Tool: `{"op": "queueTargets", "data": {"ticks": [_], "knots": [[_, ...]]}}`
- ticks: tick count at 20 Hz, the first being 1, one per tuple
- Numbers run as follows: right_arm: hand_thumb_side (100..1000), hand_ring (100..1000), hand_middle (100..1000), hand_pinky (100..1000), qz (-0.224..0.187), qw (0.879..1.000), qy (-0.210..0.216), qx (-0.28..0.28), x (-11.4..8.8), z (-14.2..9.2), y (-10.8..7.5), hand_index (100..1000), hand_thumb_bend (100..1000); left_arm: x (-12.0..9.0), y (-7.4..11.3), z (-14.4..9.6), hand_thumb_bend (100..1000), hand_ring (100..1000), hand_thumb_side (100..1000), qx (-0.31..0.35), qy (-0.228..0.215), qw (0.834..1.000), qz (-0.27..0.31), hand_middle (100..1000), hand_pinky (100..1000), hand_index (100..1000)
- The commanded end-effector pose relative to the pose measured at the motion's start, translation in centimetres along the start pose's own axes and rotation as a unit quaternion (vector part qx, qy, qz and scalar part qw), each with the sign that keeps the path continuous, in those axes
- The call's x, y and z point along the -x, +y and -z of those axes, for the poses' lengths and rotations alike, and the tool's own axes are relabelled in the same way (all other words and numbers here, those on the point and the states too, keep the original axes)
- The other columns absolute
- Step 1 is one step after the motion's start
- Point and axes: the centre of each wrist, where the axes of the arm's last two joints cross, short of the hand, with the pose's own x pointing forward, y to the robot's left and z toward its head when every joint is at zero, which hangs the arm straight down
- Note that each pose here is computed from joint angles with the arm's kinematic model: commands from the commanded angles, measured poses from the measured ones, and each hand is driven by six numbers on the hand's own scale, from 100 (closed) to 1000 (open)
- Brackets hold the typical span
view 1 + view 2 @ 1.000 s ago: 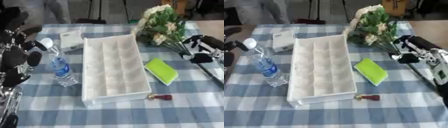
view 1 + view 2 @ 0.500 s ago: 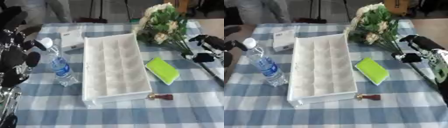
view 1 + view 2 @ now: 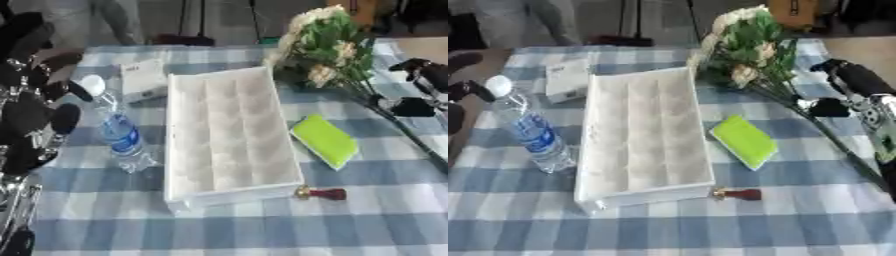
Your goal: Pick up objects on the table and place them in the box.
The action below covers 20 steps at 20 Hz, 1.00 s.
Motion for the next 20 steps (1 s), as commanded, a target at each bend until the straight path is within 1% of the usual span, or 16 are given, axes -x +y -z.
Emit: {"op": "queueTargets", "data": {"ticks": [1,9,13,14,20], "knots": [[655,739,832,565,-0.016,1.000,0.009,0.009,1.29,-0.08,-1.83,891,435,-0.70,0.04,0.70,617,813,369,0.009,-0.018,1.000,0.002,960,478,940],[682,733,828,564,-0.022,1.000,0.001,-0.023,1.17,0.03,-1.13,890,429,-0.74,-0.04,0.89,616,814,371,0.012,-0.022,1.000,0.001,961,478,940],[681,729,825,563,-0.024,0.999,0.001,-0.029,1.28,0.02,-1.13,889,424,-0.76,-0.05,0.97,615,815,371,0.014,-0.024,1.000,0.001,961,478,940],[683,713,818,556,-0.024,0.999,0.001,-0.031,1.31,0.02,-1.16,885,419,-0.77,-0.07,1.02,615,815,370,0.014,-0.025,1.000,0.000,961,478,940],[678,697,805,543,-0.026,0.999,0.002,-0.041,1.58,-0.04,-1.29,872,408,-0.81,-0.14,1.21,615,816,370,0.018,-0.032,0.999,-0.001,962,478,941]]}}
